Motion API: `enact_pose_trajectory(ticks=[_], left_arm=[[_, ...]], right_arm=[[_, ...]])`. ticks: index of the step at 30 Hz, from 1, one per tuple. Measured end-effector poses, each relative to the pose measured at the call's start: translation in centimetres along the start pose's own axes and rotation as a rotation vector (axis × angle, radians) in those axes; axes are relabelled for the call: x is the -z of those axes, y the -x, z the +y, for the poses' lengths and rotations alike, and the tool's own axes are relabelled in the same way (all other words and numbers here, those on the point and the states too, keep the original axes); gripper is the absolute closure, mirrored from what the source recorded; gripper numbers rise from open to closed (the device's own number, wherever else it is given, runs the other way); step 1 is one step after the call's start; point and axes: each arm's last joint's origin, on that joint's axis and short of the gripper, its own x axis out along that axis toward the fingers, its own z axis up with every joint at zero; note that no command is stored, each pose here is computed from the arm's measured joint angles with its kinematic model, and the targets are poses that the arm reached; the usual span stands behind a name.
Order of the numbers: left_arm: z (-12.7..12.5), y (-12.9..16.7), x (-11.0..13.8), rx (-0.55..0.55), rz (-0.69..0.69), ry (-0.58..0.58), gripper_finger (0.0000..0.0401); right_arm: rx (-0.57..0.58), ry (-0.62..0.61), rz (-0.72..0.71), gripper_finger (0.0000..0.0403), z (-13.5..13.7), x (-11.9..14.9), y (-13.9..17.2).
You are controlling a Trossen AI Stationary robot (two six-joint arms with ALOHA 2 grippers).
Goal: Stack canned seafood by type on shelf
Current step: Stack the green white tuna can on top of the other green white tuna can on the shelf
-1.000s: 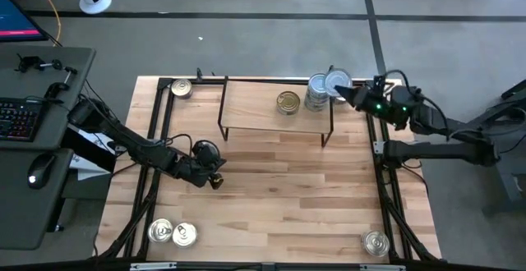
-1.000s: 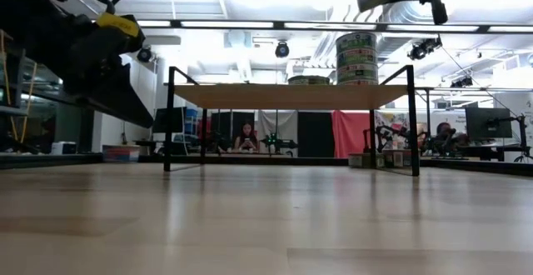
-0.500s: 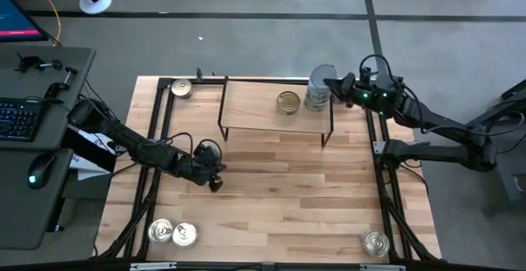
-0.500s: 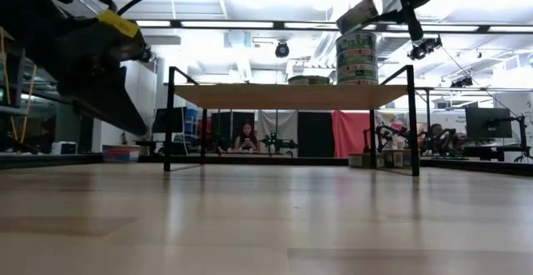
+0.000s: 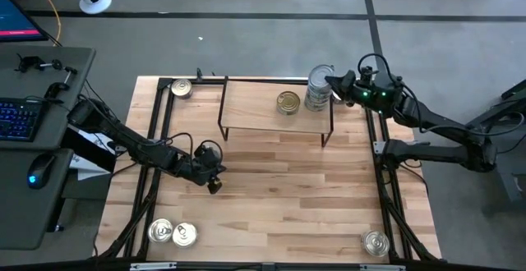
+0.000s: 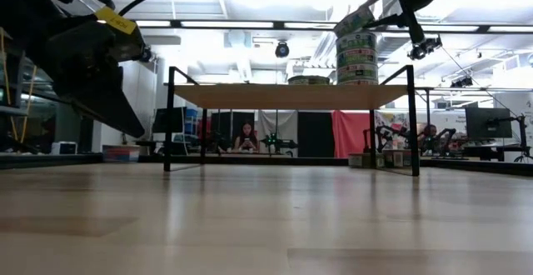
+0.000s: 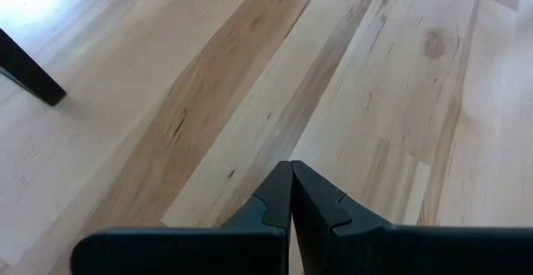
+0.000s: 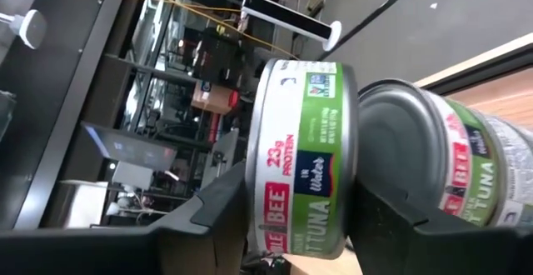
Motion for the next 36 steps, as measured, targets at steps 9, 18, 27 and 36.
enact_pose_trajectory(ticks=[9, 18, 27, 36], left_arm=[[-0.01, 0.00, 0.02, 0.004, 0.005, 0.000, 0.0401], [-0.09, 0.00, 0.10, 0.032, 0.034, 0.001, 0.0401], [-0.09, 0.01, 0.23, 0.048, 0.064, -0.003, 0.0401], [-0.09, 0.01, 0.24, 0.048, 0.064, -0.003, 0.0401]], right_arm=[[0.033, 0.025, 0.013, 0.0234, -0.37, -0.04, -0.06], [0.035, 0.033, 0.015, 0.0234, -0.39, -0.02, -0.06], [0.028, -0.004, 0.055, 0.0234, -0.40, 0.11, -0.05], [0.056, -0.025, 0.074, 0.0234, -0.69, 0.22, -0.04]])
